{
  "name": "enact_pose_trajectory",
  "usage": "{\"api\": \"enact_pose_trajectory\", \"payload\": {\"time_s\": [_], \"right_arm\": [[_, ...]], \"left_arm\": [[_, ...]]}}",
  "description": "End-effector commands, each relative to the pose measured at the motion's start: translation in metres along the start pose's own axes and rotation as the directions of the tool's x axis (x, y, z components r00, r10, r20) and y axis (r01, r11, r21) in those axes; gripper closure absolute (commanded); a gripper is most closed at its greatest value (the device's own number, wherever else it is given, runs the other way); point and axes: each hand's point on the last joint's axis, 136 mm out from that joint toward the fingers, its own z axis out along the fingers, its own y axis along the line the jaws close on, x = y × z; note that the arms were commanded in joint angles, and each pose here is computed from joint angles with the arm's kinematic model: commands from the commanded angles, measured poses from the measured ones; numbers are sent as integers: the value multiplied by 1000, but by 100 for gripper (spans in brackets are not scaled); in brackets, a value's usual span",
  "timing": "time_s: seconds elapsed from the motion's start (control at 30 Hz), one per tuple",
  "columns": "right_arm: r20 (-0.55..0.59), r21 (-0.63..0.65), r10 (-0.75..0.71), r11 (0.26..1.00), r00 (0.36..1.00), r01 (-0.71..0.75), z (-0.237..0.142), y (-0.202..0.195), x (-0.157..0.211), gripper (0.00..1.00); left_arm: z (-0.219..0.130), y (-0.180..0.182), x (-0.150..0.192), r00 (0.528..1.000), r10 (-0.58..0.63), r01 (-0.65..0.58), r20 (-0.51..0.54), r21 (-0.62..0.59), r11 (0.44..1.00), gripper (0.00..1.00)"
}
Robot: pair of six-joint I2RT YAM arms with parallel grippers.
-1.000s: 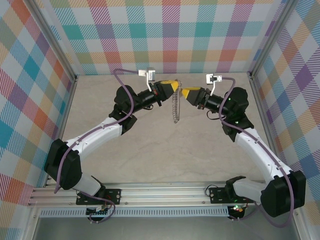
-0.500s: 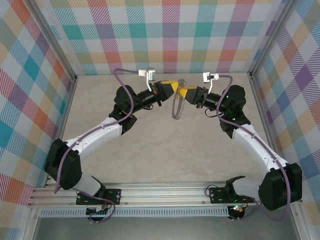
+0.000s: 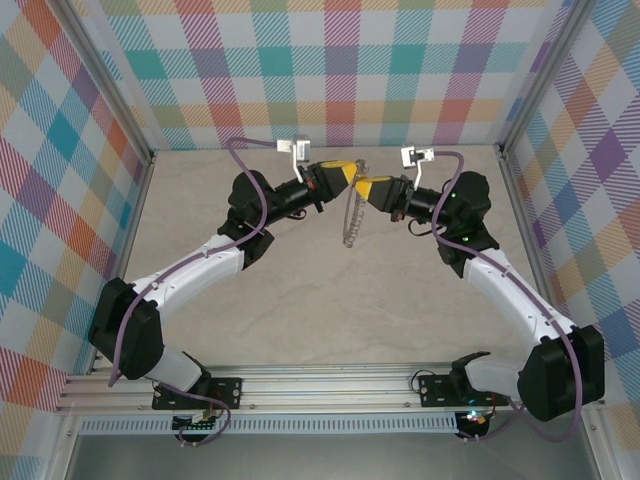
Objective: Put the keys on the keyring
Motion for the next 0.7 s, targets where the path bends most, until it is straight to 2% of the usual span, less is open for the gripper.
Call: {"api": "enact_pose_trajectory", "payload": {"time_s": [0.0,0.27,0.33,0.43,0.67], "right_arm": [[-13,-37,-29,999,1000,28,0,10,4,100],[-8,55,-77,996,997,77,-17,16,6,100],[23,90,-90,992,996,88,-24,19,-1,86],[78,133,-105,987,991,94,-31,21,-16,77],[166,134,-84,989,982,62,-24,19,-49,77]], "left_arm": [[0,-30,-29,996,47,-53,79,79,995,100],[-1,-27,-29,996,40,-45,80,65,997,100],[-1,-26,-29,996,38,-43,80,60,997,100],[0,-24,-27,997,25,-29,76,56,998,100],[0,-25,-28,997,18,-23,77,59,998,100]]}}
